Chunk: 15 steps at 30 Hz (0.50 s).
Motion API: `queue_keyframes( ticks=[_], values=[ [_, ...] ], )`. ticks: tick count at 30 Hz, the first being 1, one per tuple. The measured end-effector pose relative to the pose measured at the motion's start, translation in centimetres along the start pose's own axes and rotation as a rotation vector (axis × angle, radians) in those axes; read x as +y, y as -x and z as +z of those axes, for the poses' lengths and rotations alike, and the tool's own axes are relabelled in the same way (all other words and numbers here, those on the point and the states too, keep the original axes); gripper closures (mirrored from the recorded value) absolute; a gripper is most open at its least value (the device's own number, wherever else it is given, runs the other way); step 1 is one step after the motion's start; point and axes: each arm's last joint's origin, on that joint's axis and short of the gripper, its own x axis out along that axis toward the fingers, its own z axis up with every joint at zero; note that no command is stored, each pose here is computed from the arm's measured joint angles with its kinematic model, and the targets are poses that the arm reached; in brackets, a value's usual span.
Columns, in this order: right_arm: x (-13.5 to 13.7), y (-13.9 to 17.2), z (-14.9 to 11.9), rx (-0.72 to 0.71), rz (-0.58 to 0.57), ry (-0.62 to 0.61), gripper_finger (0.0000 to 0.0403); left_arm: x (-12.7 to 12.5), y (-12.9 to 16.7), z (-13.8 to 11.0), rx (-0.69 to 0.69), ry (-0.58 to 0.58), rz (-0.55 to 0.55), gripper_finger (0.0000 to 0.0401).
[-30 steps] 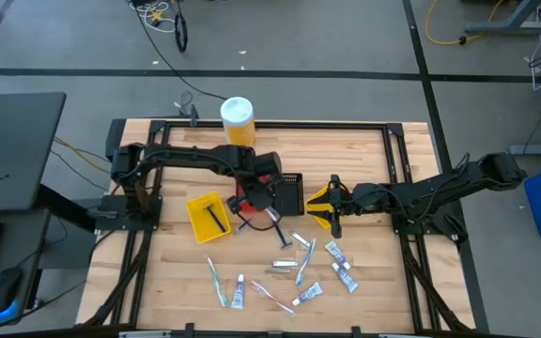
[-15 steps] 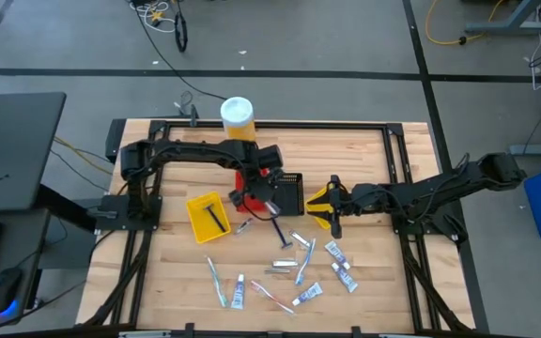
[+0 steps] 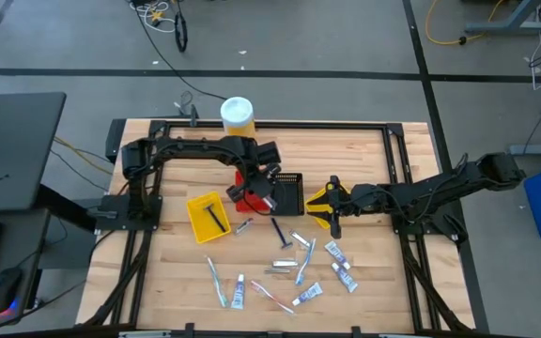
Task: Pick & Place Travel size toiletries
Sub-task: Put the blue toothbrush into the red bin
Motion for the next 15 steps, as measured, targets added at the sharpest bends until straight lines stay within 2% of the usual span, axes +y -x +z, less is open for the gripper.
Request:
queue_keyframes(
  ticks=[4, 11, 15],
  values=[
    [0.0, 0.0, 0.0, 0.000, 0.000, 0.000, 0.0257, -1.0, -1.4, -0.9, 0.040, -0.007, -0.032, 0.0383],
    [0.0, 0.0, 0.0, 0.001, 0.000, 0.000, 0.0256, -1.0, -2.1, -0.9, 0.056, -0.015, 0.020, 0.0376],
    [0.0, 0.0, 0.0, 0.001, 0.000, 0.000, 0.0258, -0.8, -2.1, -0.9, 0.085, 0.078, 0.055, 0.0359]
  ],
)
